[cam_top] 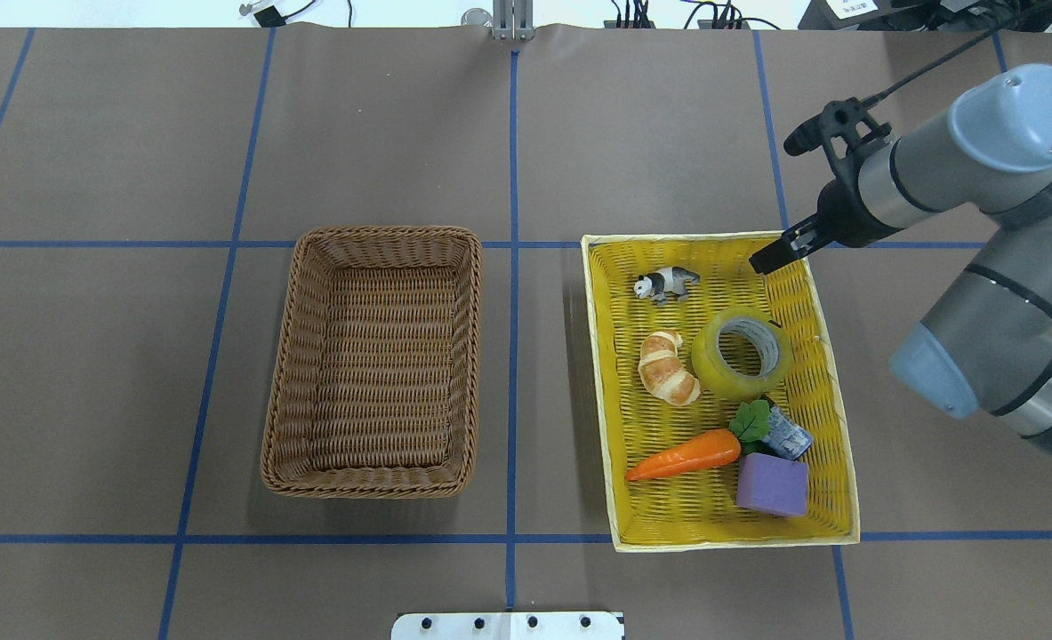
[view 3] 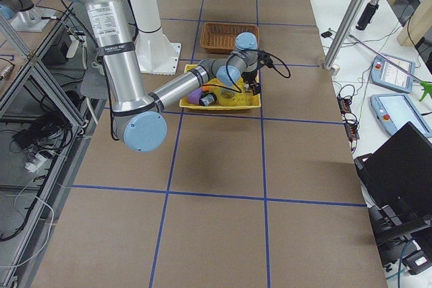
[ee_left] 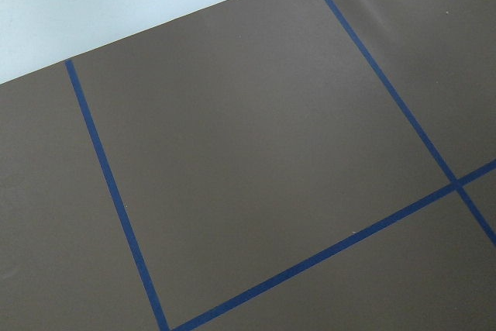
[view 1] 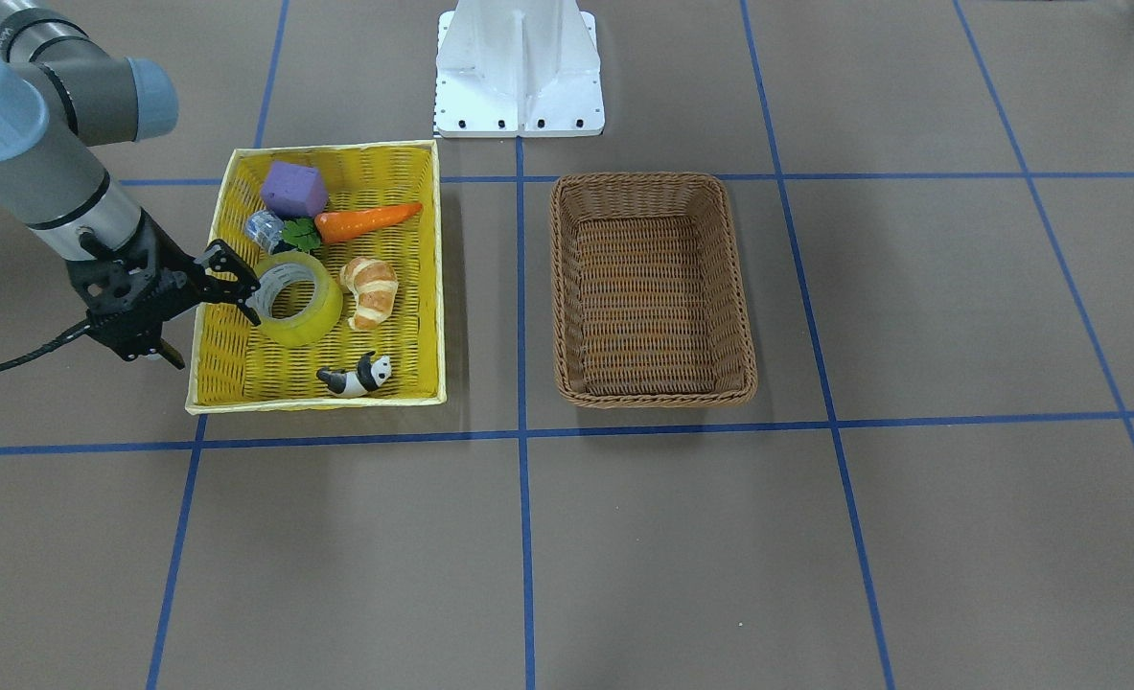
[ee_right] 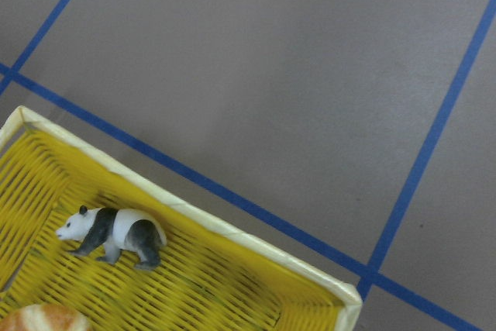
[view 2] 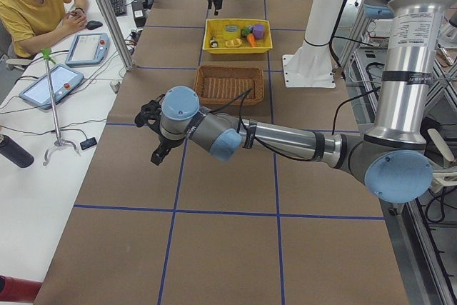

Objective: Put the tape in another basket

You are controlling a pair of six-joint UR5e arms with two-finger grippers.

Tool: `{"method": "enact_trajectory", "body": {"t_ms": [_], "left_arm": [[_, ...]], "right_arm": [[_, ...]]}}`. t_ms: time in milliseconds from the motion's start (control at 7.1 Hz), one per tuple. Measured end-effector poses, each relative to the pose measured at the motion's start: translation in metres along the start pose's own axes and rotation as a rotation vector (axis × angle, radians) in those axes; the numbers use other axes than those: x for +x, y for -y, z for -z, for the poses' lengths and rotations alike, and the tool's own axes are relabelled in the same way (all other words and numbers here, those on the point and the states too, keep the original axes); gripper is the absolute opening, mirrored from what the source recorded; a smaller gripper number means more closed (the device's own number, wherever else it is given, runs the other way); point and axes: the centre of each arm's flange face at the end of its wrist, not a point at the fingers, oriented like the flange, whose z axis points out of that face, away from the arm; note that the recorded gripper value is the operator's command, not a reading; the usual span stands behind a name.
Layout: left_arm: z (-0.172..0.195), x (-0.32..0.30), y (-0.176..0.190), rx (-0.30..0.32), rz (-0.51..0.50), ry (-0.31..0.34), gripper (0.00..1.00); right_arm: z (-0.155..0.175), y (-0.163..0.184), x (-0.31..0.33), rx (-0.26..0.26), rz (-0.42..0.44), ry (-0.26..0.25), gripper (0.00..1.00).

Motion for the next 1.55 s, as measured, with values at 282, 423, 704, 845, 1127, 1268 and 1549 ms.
{"method": "enact_trajectory", "body": {"t_ms": [282,423,704,845,1127,1268,1549], "left_arm": [[0.0,0.002,0.001,0.004,-0.008,-0.001,0.99],[0.0,0.002,0.001,0.006,-0.011,-0.002,0.99],[0.0,0.002,0.001,0.006,-0.012,-0.002,0.99],[-0.001,0.002,0.001,0.006,-0.012,-0.002,0.99],[-0.001,0.002,0.0,0.006,-0.012,-0.002,0.99],[-0.001,0.001,0.0,0.005,-0.012,-0.002,0.99],[-0.001,0.002,0.0,0.006,-0.013,-0.002,0.99]], "right_arm": [[-0.031,-0.018,-0.022,-0.061,0.029,0.023,0.82],[-0.041,-0.026,-0.026,-0.084,0.038,0.026,0.82],[-0.056,-0.041,-0.02,-0.122,0.074,0.021,0.64],[-0.065,-0.046,-0.017,-0.14,0.092,0.018,0.16],[-0.074,-0.051,-0.019,-0.163,0.112,0.02,0.0],[-0.072,-0.05,-0.02,-0.16,0.116,0.021,0.0],[-0.048,-0.036,-0.008,-0.116,0.1,0.017,0.0]]}}
